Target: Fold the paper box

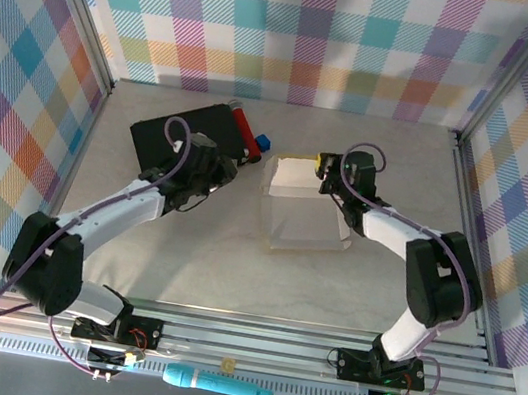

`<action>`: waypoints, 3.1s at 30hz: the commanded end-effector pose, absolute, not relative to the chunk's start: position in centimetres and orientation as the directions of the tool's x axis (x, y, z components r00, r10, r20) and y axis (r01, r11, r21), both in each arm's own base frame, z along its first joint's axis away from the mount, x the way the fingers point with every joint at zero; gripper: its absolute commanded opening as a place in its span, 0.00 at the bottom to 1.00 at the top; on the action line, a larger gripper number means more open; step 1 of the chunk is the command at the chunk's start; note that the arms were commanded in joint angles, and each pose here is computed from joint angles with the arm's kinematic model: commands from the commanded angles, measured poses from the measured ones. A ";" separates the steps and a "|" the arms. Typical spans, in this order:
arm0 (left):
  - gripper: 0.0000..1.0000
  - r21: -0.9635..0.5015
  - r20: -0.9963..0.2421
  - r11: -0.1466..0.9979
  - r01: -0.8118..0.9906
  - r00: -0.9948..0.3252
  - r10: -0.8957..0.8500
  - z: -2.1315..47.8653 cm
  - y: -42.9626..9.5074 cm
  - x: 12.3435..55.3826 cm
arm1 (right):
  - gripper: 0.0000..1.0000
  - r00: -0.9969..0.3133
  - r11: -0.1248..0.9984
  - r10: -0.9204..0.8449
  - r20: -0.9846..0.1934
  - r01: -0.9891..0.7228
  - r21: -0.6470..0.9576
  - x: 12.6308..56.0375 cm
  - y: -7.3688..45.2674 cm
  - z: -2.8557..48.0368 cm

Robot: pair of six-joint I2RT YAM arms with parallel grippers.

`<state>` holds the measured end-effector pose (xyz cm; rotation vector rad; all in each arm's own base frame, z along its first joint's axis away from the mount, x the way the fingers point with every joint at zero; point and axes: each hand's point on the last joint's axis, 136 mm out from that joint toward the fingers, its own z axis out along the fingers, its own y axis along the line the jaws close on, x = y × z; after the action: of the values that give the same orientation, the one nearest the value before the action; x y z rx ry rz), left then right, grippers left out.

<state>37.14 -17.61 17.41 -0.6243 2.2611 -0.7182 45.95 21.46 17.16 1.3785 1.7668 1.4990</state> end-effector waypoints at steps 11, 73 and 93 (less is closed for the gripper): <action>0.23 -0.493 -0.612 0.868 0.056 -0.731 -0.300 15.0 -18.8 36.6 | 0.00 -0.651 -0.059 0.735 0.189 0.216 0.975 46.6 25.4 18.8; 0.24 -0.168 -0.907 0.776 0.608 -0.403 0.120 11.9 -24.8 37.0 | 0.00 -0.773 -0.085 0.607 0.188 0.171 0.982 46.1 27.7 17.5; 0.32 -0.159 -0.934 0.828 0.538 -0.353 0.051 11.9 -24.8 39.3 | 0.00 -0.774 -0.079 0.602 0.197 0.188 0.979 46.3 28.3 17.6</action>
<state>38.38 -24.18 10.17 0.4712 1.9522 -0.5357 46.21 27.57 16.66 0.8907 1.9034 1.8834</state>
